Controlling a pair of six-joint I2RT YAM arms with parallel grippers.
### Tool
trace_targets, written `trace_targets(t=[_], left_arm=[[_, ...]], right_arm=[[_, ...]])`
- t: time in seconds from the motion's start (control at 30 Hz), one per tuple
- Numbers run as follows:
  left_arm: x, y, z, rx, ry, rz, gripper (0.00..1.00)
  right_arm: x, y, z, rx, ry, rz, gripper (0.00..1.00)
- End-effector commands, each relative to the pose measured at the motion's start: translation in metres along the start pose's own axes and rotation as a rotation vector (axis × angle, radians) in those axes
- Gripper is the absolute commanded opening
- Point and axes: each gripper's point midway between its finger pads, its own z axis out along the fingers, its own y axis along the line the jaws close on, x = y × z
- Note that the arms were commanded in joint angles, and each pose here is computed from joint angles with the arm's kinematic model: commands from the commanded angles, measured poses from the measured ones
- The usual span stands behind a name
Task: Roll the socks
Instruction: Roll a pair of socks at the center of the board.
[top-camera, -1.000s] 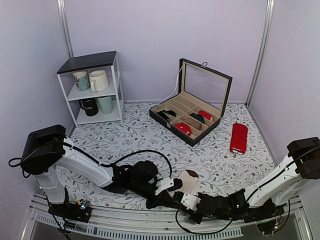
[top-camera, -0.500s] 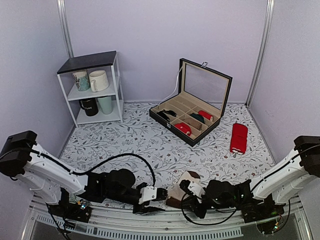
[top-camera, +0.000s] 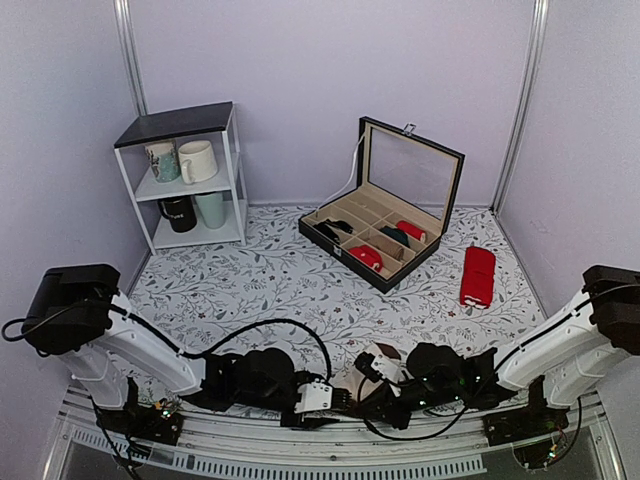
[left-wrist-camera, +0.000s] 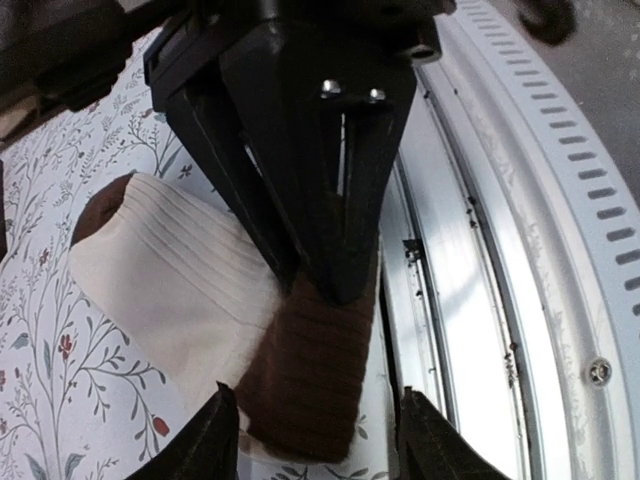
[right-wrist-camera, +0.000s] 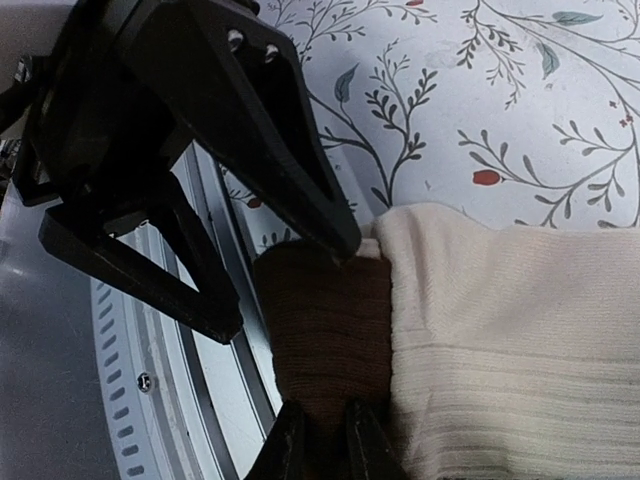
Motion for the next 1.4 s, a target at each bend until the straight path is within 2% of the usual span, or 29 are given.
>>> trace_targets(t=[0.0, 0.17, 0.3, 0.37, 0.5, 0.53, 0.57, 0.7, 0.77, 0.9, 1.0, 1.1, 1.17, 1.37], left_arm=[[-0.013, 0.007, 0.003, -0.038, -0.045, 0.022, 0.55], [-0.003, 0.003, 0.009, -0.024, -0.019, 0.016, 0.54], [0.006, -0.001, 0.014, -0.001, 0.011, -0.001, 0.49], [0.008, -0.005, 0.016, 0.015, 0.020, -0.011, 0.40], [0.013, -0.009, 0.018, 0.040, 0.041, -0.026, 0.11], [0.014, -0.010, 0.018, 0.043, 0.044, -0.030, 0.00], [0.014, -0.011, 0.018, 0.049, 0.047, -0.035, 0.00], [0.016, -0.009, 0.018, 0.067, 0.095, -0.101, 0.00], [0.021, -0.009, 0.018, 0.086, 0.131, -0.156, 0.00], [0.038, -0.017, 0.017, 0.151, 0.220, -0.283, 0.00], [0.050, -0.024, 0.019, 0.198, 0.277, -0.356, 0.00], [0.061, -0.030, 0.021, 0.233, 0.312, -0.423, 0.00], [0.068, -0.033, 0.022, 0.248, 0.330, -0.464, 0.00], [0.081, -0.043, 0.022, 0.298, 0.361, -0.526, 0.00]], right_arm=[[0.040, -0.010, 0.006, 0.012, 0.158, 0.028, 0.12], [0.039, -0.010, 0.008, 0.003, 0.165, 0.022, 0.12], [0.038, -0.012, 0.008, 0.002, 0.165, 0.024, 0.12], [0.040, -0.013, 0.009, 0.001, 0.172, 0.028, 0.12], [0.041, -0.014, 0.012, 0.001, 0.179, 0.033, 0.13], [0.040, -0.014, 0.013, 0.001, 0.178, 0.034, 0.14], [0.038, -0.014, 0.013, 0.004, 0.173, 0.035, 0.16], [0.022, -0.026, 0.006, 0.091, 0.110, 0.031, 0.40], [0.004, -0.031, -0.006, 0.141, 0.023, 0.009, 0.47], [-0.030, -0.033, -0.035, 0.193, -0.163, -0.059, 0.50], [-0.048, -0.023, -0.057, 0.209, -0.294, -0.178, 0.52], [-0.050, -0.008, -0.067, 0.247, -0.362, -0.362, 0.53], [-0.045, 0.000, -0.064, 0.266, -0.353, -0.446, 0.53], [-0.017, 0.005, -0.033, 0.333, -0.219, -0.507, 0.53]])
